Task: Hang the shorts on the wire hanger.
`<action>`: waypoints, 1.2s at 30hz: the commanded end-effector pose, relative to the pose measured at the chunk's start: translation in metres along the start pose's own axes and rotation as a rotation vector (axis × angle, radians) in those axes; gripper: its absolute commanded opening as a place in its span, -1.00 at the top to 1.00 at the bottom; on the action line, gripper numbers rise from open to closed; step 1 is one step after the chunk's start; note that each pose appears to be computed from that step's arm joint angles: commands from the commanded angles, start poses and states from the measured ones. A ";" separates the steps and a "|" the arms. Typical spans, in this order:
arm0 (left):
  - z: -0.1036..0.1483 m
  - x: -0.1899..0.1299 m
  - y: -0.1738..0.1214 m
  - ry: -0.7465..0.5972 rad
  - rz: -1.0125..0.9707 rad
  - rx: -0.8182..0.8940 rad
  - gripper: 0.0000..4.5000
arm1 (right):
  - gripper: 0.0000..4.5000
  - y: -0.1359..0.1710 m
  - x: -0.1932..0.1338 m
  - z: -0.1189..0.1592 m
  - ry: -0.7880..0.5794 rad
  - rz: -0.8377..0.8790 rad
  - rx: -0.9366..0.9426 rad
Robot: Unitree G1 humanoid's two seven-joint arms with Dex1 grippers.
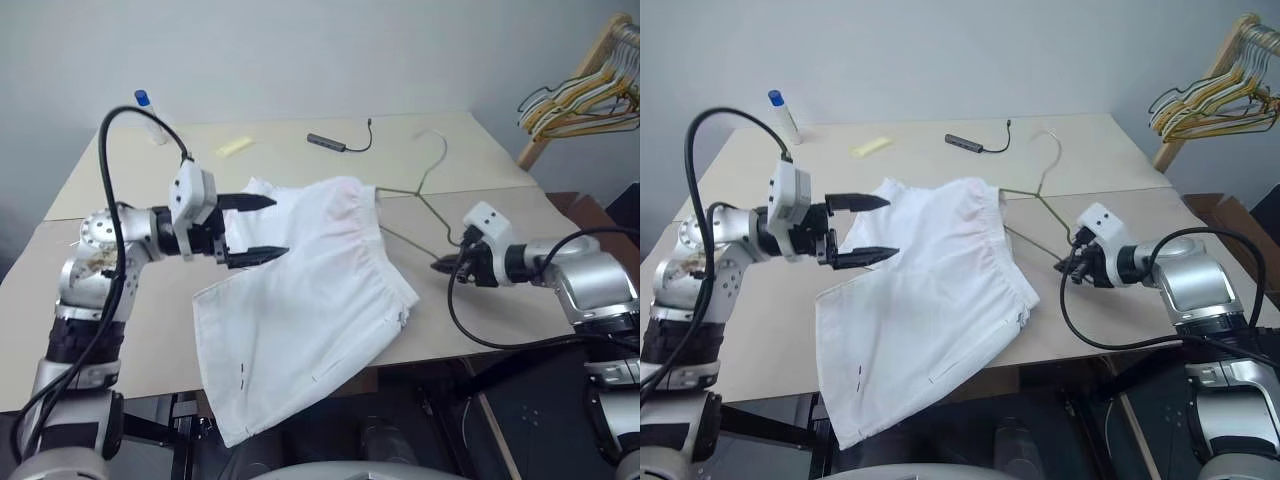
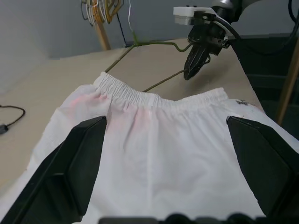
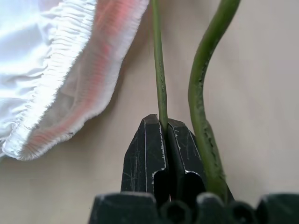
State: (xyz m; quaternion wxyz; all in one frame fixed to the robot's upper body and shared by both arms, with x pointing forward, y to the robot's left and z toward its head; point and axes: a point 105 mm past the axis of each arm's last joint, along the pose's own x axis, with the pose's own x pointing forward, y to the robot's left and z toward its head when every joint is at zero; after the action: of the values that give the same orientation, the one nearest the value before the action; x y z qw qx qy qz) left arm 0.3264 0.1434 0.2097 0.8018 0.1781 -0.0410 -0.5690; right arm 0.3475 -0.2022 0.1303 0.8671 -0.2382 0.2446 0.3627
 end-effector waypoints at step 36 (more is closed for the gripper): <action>-0.047 0.014 0.032 0.316 -0.190 0.318 0.68 | 1.00 0.062 -0.008 0.095 -0.166 0.109 -0.519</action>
State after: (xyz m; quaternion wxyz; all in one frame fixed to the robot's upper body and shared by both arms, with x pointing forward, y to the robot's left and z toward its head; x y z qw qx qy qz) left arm 0.3690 0.1483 0.1587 0.6908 0.3914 0.0340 -0.6070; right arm 0.3187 -0.1128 0.1724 0.7615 -0.4110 0.1166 0.4874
